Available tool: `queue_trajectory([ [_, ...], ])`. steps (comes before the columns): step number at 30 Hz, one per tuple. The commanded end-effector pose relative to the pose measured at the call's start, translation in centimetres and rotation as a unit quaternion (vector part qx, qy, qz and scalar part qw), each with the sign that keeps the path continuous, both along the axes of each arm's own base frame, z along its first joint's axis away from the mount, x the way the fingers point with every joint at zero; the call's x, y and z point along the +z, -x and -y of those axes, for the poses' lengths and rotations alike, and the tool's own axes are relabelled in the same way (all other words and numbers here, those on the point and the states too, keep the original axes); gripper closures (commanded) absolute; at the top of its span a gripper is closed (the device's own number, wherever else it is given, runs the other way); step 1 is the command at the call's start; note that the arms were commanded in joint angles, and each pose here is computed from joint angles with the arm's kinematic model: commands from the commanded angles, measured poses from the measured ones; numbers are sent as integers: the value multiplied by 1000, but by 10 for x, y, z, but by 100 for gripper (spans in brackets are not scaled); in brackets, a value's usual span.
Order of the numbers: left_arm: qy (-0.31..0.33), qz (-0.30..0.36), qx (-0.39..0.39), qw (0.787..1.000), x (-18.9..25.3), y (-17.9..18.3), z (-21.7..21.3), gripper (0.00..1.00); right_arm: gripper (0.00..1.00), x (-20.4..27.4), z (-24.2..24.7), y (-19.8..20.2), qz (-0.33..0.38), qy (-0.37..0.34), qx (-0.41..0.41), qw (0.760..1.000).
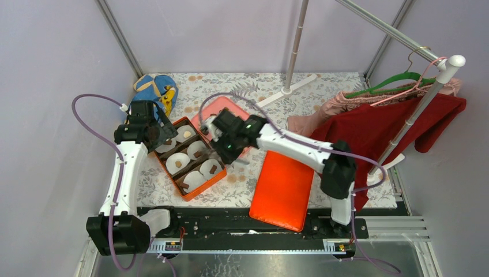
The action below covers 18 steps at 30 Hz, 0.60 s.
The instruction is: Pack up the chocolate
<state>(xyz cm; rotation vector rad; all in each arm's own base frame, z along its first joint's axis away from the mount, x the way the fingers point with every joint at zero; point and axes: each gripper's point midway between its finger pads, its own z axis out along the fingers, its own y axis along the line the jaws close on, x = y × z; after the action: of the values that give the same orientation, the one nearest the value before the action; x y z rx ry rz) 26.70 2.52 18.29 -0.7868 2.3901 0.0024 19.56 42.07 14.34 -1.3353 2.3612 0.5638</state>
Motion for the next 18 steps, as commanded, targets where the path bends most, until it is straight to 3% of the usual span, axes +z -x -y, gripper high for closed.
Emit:
queue_trajectory([
  [1,0,22,5,1000,18,-4,0,1,63,66,59,-76,70,-72,-135,986],
  [4,1,22,5,1000,18,-5,0,1,63,61,109,-118,78,-60,-236,967],
  [9,3,22,6,1000,16,-3,1,1,63,21,197,-171,38,-18,-428,903],
  [18,5,22,5,1000,16,-1,2,1,63,-26,243,-214,33,14,-608,793],
])
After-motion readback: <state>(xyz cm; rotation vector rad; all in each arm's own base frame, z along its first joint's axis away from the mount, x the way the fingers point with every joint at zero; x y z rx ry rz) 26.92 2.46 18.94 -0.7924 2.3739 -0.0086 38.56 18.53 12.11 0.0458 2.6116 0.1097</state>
